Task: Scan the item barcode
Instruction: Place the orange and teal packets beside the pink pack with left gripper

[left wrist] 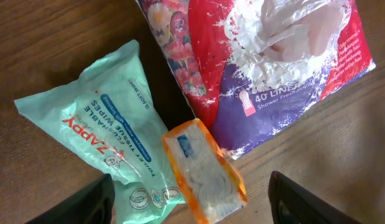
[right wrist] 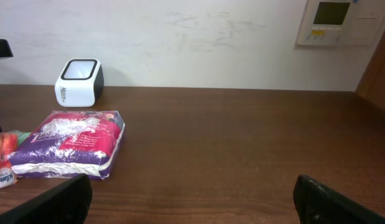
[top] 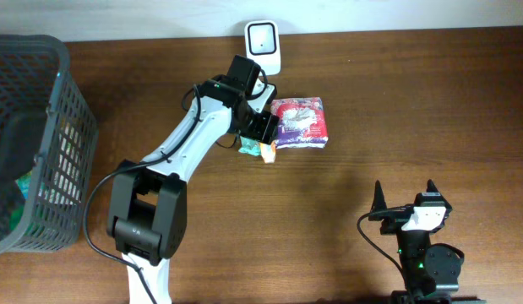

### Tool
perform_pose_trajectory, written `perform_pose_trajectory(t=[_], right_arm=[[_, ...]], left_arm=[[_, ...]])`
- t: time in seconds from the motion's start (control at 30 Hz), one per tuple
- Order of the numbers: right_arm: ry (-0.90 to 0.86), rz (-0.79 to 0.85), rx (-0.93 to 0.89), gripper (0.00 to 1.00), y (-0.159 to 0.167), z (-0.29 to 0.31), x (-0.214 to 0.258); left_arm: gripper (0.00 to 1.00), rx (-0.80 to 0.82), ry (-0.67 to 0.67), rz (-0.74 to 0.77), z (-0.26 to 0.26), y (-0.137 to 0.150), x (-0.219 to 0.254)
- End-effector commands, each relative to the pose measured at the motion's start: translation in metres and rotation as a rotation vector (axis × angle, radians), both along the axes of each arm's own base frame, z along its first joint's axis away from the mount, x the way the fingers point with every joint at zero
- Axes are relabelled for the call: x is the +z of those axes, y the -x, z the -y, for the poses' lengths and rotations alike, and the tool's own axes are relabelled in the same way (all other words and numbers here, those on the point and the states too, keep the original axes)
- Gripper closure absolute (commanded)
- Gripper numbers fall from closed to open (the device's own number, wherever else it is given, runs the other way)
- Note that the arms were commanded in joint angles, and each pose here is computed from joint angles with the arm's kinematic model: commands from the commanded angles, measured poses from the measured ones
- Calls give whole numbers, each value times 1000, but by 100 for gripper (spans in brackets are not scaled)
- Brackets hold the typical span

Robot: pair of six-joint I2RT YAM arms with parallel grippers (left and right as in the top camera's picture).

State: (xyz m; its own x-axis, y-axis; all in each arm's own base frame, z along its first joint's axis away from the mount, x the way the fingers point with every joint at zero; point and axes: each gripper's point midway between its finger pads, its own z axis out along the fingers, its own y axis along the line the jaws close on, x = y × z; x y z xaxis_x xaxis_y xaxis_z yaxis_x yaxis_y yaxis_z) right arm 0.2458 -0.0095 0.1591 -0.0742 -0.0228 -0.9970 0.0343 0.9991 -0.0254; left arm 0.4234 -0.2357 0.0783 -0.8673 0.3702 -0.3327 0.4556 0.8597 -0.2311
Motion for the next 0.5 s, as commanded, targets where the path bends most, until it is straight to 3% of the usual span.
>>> perform_pose_trajectory(t=[0.0,0.07,0.13,0.17,0.23,0.27,0.3,0.37,0.43,0.47], right_arm=[[-9,-3,8,1,0,-2,-3],[-9,-3,8,1,0,-2,-3],[-9,-3,8,1,0,-2,-3],[-9,-3,8,1,0,-2,-3],[-9,-3,7,1,0,-2,-3],[-9,-3,8,1,0,-2,-3],[-9,-2,8,1,0,-2,-3],[-9,-3,7,1,0,-2,-3],[-9,-3,8,1,0,-2,-3],[-9,-3,8,1,0,-2,-3]], left_arm=[[28,35,1,11,-15,-15,18],[34,57,5,-9,-26,-17,28],[49,26,92,-67,-13,-5,33],[48,0,146,-124,-2,7,33],[23,-56,170,-212,20,33,25],[18,-76,150,-224,28,39,18],[4,-61,70,-215,27,40,5],[1,83,-107,-203,12,34,-22],[0,69,-117,-204,19,34,-35],[13,78,-135,-169,17,25,-38]])
